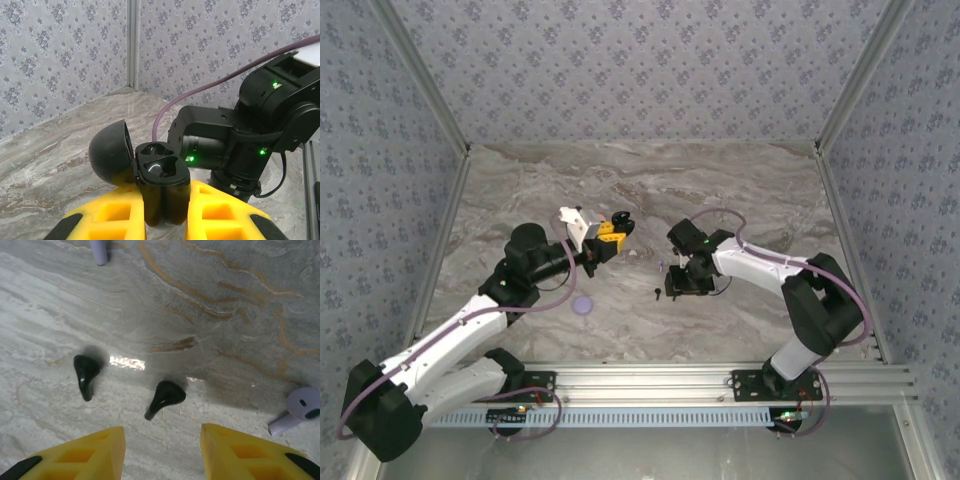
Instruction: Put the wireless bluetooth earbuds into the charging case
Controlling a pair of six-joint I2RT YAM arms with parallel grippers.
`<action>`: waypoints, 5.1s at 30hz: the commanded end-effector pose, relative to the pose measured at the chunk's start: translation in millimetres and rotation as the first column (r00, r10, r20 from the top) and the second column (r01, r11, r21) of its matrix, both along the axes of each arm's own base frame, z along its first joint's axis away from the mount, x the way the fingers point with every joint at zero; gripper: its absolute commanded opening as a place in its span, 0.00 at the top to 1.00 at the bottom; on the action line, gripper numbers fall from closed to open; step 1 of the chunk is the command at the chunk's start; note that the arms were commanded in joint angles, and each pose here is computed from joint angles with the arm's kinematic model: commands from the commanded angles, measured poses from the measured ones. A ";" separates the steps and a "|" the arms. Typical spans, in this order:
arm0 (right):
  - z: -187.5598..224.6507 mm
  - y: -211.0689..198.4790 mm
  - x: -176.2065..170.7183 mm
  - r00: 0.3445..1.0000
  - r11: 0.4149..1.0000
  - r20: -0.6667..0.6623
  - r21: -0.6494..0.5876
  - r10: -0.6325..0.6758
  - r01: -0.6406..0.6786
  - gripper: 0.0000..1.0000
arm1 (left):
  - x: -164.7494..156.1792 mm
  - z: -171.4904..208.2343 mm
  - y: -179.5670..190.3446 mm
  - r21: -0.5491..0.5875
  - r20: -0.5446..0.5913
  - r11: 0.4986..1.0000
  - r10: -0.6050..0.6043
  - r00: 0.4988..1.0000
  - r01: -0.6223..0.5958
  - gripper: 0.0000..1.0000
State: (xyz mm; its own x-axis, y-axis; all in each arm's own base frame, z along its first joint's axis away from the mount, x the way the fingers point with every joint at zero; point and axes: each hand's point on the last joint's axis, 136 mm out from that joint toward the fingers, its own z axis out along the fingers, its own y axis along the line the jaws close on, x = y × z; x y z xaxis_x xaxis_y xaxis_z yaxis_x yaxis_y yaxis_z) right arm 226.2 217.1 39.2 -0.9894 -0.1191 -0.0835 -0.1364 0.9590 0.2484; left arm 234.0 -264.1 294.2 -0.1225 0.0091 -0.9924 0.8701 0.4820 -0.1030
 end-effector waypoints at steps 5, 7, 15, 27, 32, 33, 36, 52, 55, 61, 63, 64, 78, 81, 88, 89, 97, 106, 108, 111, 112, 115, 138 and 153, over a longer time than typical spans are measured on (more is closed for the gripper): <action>-10.1 4.3 9.1 1.000 0.999 0.010 -0.026 -0.019 0.020 0.56 | -2.3 16.0 0.8 -0.014 0.048 1.000 0.003 0.999 -0.003 1.00; -11.8 4.5 9.6 1.000 0.999 0.007 -0.031 -0.020 0.020 0.57 | -1.8 15.5 0.3 -0.012 0.047 1.000 0.002 0.999 -0.002 1.00; -17.5 6.6 9.8 1.000 0.999 -0.005 -0.044 -0.013 0.013 0.61 | -0.6 15.8 -0.6 -0.009 0.043 1.000 0.002 0.999 -0.002 1.00; -21.3 13.3 15.4 1.000 0.999 0.016 -0.036 -0.003 0.004 0.68 | -0.2 13.6 -1.1 -0.003 0.035 1.000 0.001 0.999 -0.001 1.00; -20.9 12.4 15.4 1.000 0.999 0.020 -0.042 0.000 0.001 0.72 | 0.0 12.4 -1.1 -0.001 0.030 1.000 0.002 1.000 -0.002 1.00; -20.2 12.2 15.3 1.000 0.999 0.022 -0.043 0.002 -0.001 0.74 | -0.3 12.3 -1.3 -0.001 0.030 1.000 0.001 1.000 -0.001 1.00; -18.8 10.3 15.4 0.999 0.999 0.032 -0.051 0.007 -0.005 0.75 | 0.2 11.7 -1.2 -0.001 0.029 1.000 0.002 1.000 -0.002 1.00; 80.8 0.3 34.9 0.947 0.999 0.320 0.043 -0.021 0.008 0.75 | 8.3 3.9 -19.1 -0.046 -0.006 0.998 -0.043 0.999 0.043 1.00; 126.2 3.2 38.5 0.906 0.991 0.419 0.136 -0.059 0.001 0.75 | 10.2 4.8 -25.8 -0.046 0.002 0.997 -0.057 0.998 0.057 1.00; 212.2 8.6 41.0 0.797 0.946 0.585 0.320 -0.149 -0.057 0.75 | 13.4 7.4 -39.0 -0.051 0.012 0.994 -0.094 0.996 0.094 1.00; 235.4 10.4 40.2 0.765 0.924 0.618 0.372 -0.178 -0.085 0.75 | 13.0 8.1 -43.4 -0.053 0.013 0.993 -0.108 0.994 0.109 1.00; 246.8 12.6 38.9 0.751 0.912 0.632 0.397 -0.191 -0.103 0.75 | 13.1 8.6 -45.4 -0.056 0.013 0.992 -0.115 0.993 0.116 1.00; 299.8 31.6 42.2 0.667 0.834 0.690 0.519 -0.281 -0.185 0.76 | 8.6 8.1 -56.3 -0.065 0.009 0.986 -0.155 0.988 0.156 1.00; 299.6 39.4 42.7 0.675 0.833 0.689 0.515 -0.263 -0.201 0.76 | 8.7 7.4 -56.0 -0.063 0.007 0.986 -0.155 0.988 0.155 1.00; 291.2 48.7 44.9 0.693 0.840 0.680 0.502 -0.238 -0.205 0.76 | 7.6 8.0 -56.5 -0.064 0.009 0.985 -0.159 0.987 0.159 1.00; 289.5 49.6 45.1 0.696 0.842 0.679 0.500 -0.234 -0.205 0.76 | 7.3 8.5 -56.4 -0.065 0.009 0.985 -0.159 0.987 0.160 1.00; 280.5 51.8 45.7 0.706 0.854 0.675 0.480 -0.214 -0.200 0.76 | 6.0 8.3 -57.3 -0.062 0.011 0.984 -0.164 0.986 0.165 1.00; 274.0 52.7 47.3 0.710 0.863 0.674 0.467 -0.205 -0.194 0.76 | 4.9 8.4 -58.8 -0.059 0.015 0.984 -0.169 0.986 0.170 1.00; 271.5 52.9 47.5 0.711 0.866 0.673 0.462 -0.201 -0.192 0.76 | 4.3 9.0 -59.3 -0.060 0.016 0.983 -0.172 0.985 0.172 1.00; 270.7 54.0 46.7 0.715 0.866 0.671 0.461 -0.196 -0.196 0.76 | 5.1 8.9 -59.7 -0.060 0.017 0.984 -0.170 0.985 0.171 1.00; 269.8 54.0 46.3 0.717 0.868 0.671 0.457 -0.190 -0.197 0.76 | 5.3 8.8 -59.7 -0.060 0.016 0.984 -0.169 0.985 0.170 1.00; 266.1 53.8 44.3 0.728 0.872 0.663 0.448 -0.176 -0.197 0.76 | 6.0 9.0 -59.7 -0.060 0.020 0.984 -0.166 0.986 0.167 1.00; 298.8 34.8 35.0 0.700 0.882 0.704 0.399 -0.119 -0.250 0.50 | 9.2 3.8 -56.2 -0.054 0.021 0.990 -0.133 0.991 0.134 1.00; 169.8 4.6 33.9 0.918 0.985 0.389 0.174 -0.079 0.011 0.52 | 23.3 -9.8 4.4 -0.002 0.065 0.980 0.199 0.978 -0.199 1.00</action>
